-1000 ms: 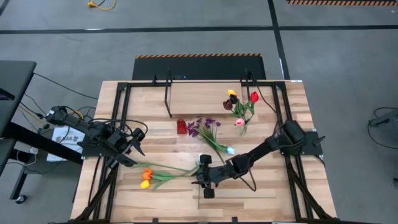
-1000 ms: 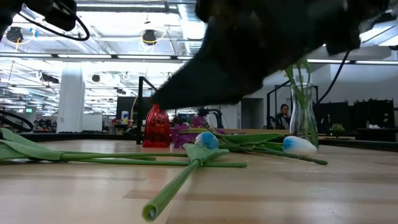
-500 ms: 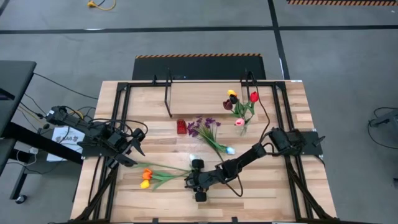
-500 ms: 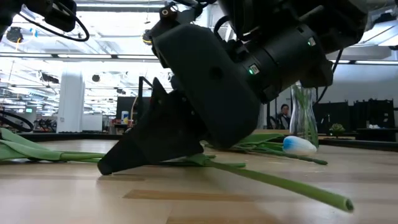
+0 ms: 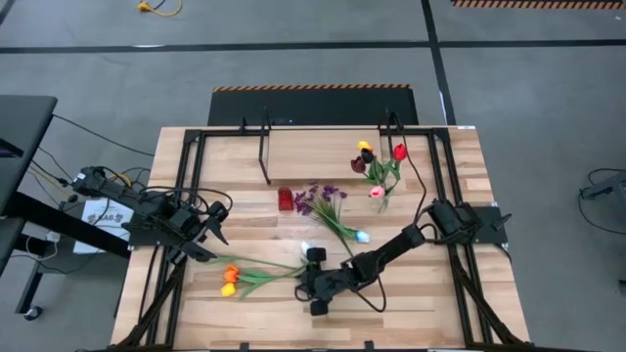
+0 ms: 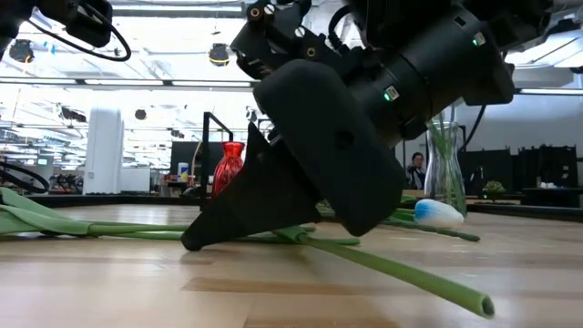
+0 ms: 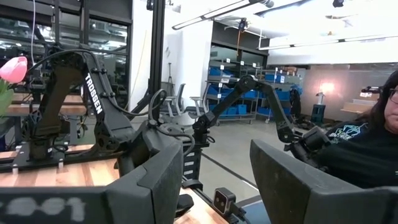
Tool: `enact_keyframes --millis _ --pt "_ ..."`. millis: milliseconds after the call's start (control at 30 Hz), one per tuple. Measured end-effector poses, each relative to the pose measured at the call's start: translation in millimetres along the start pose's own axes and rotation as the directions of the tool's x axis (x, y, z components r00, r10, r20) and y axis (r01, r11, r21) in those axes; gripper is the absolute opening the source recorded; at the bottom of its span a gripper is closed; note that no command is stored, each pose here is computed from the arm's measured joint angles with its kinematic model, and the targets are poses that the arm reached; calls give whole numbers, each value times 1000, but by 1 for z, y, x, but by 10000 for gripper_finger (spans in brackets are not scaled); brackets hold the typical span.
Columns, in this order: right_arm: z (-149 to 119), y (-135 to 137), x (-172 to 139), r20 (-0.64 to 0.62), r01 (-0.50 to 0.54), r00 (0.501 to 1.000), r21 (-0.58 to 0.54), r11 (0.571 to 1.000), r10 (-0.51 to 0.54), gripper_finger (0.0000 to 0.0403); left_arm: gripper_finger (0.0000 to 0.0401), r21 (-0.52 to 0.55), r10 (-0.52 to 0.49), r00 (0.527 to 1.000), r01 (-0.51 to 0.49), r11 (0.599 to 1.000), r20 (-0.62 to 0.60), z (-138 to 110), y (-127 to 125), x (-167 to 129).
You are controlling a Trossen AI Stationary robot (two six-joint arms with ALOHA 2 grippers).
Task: Pick and place flowers into a vace then onto a shelf
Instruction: Put the orange flower into the transparent vase
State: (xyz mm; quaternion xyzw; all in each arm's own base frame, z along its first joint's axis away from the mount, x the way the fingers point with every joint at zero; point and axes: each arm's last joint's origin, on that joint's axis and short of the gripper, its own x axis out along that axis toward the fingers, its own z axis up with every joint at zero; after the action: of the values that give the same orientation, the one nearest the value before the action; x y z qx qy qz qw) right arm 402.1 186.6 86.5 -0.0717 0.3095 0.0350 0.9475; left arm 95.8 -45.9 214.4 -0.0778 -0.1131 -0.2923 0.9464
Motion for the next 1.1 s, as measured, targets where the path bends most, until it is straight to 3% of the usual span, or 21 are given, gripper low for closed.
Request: enact_keyframes --millis 767,1100 --pt "1 -10 2 -12 23 1000 -13 1000 -23 111 177 0 1 1000 -1 1000 0 0 0 0" --pt "-6 -15 4 -97 48 995 90 995 -39 111 177 0 1 1000 -1 1000 0 0 0 0"
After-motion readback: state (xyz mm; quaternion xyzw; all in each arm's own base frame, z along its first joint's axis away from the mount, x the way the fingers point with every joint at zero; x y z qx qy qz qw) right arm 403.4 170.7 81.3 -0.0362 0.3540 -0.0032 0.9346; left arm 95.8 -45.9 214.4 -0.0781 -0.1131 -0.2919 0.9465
